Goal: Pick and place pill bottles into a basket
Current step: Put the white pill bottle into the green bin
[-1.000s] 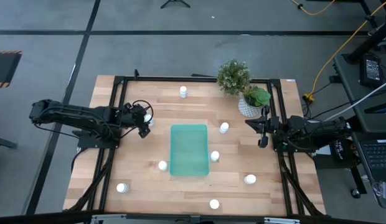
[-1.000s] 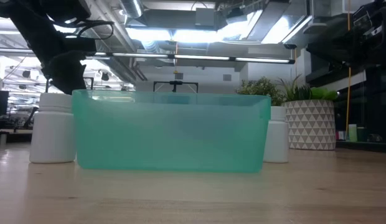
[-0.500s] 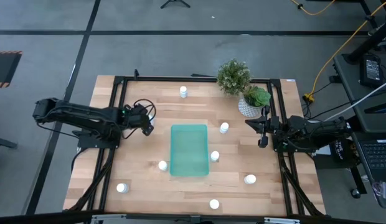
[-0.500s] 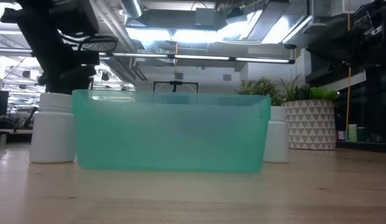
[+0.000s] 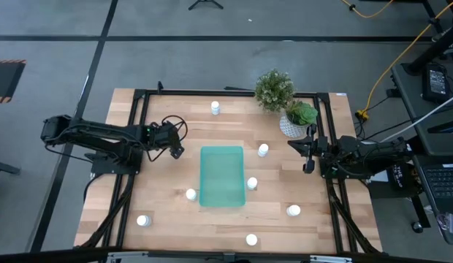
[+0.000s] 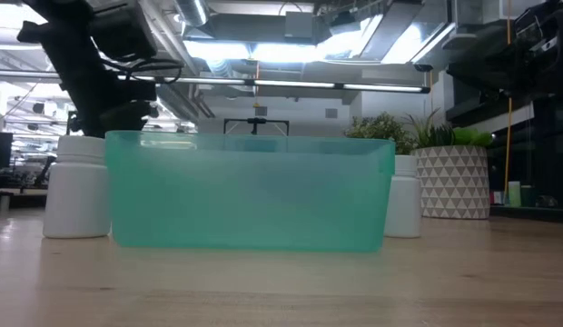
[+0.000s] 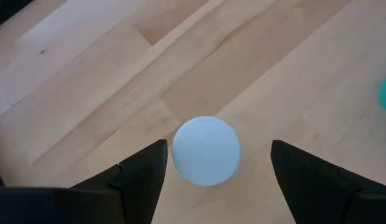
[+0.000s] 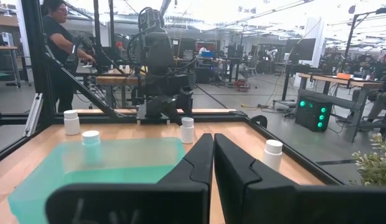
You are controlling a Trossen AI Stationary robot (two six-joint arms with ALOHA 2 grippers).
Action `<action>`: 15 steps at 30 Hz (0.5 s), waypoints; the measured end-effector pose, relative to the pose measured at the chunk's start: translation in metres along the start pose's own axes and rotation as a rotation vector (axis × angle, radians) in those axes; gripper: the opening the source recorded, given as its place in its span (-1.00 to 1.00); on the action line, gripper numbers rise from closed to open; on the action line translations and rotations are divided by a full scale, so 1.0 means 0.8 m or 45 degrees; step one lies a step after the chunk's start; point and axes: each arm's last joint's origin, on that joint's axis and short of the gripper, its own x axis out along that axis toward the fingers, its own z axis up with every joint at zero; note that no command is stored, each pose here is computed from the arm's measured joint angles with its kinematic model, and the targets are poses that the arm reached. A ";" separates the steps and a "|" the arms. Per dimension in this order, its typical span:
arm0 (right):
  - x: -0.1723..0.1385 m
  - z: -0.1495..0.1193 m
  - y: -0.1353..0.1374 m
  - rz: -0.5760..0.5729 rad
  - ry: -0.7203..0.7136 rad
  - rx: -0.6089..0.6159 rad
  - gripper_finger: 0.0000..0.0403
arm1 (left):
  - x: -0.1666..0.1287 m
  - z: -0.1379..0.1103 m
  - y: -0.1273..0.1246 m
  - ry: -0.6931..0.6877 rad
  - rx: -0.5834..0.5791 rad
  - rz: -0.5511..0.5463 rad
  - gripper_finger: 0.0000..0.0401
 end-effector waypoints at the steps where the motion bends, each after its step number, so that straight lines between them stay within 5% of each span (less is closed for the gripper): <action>1: 0.000 0.000 0.000 0.000 0.000 0.000 -0.91 | 0.000 0.000 0.000 -0.001 0.000 0.000 0.39; 15: 0.000 0.000 0.000 0.000 0.001 0.000 -0.91 | 0.005 0.006 0.009 0.005 -0.014 0.040 0.39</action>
